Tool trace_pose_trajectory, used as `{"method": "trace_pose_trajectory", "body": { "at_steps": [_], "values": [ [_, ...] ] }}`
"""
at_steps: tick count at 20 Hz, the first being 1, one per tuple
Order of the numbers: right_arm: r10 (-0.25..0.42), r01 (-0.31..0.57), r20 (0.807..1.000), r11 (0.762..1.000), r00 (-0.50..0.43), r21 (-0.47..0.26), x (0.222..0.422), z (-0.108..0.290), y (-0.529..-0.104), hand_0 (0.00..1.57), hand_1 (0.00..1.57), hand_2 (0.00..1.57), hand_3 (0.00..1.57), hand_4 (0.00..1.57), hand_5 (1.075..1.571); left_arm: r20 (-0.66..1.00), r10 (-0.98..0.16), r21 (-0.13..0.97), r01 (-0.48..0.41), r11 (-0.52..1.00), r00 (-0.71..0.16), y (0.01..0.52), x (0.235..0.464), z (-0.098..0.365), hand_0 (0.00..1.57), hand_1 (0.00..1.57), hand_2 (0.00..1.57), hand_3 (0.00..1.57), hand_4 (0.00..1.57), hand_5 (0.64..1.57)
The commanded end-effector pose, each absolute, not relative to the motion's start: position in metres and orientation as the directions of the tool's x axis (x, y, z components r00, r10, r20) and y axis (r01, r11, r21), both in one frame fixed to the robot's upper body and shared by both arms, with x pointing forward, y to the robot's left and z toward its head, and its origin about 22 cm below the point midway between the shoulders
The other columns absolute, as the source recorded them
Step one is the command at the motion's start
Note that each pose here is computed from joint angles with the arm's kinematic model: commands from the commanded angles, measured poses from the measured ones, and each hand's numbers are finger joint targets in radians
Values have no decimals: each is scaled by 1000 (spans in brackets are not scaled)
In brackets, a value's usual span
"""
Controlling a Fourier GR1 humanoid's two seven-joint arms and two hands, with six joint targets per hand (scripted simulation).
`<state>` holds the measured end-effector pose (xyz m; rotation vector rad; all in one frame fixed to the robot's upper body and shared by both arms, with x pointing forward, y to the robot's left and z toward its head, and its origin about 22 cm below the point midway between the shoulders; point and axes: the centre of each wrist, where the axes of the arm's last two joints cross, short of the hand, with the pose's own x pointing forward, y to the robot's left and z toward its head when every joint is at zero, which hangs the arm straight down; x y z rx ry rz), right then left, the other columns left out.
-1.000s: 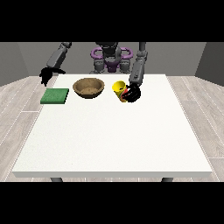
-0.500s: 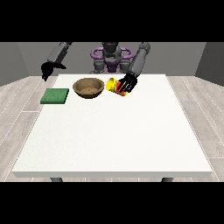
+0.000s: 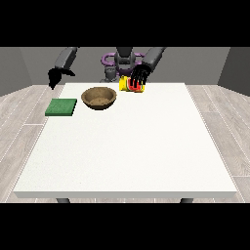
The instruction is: Pick the cup and pour the ball into the bowl, then pick the bowl and place it on the pad
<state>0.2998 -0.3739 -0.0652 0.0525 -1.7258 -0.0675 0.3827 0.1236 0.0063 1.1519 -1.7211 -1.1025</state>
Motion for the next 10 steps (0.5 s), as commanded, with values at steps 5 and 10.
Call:
{"method": "trace_pose_trajectory", "body": {
  "at_steps": [5,10],
  "values": [
    [-85,58,990,994,-112,92,268,-76,-414,0,0,198,277,418,1541,-43,-931,977,-210,36,-363,61,371,25,520,520,1571,1431,882,1530],
    [-63,118,985,990,-158,82,253,-83,-426,0,0,292,365,411,1537,-191,-887,951,-305,-61,-420,33,370,60,0,0,1571,1517,802,1534]
  ]
}}
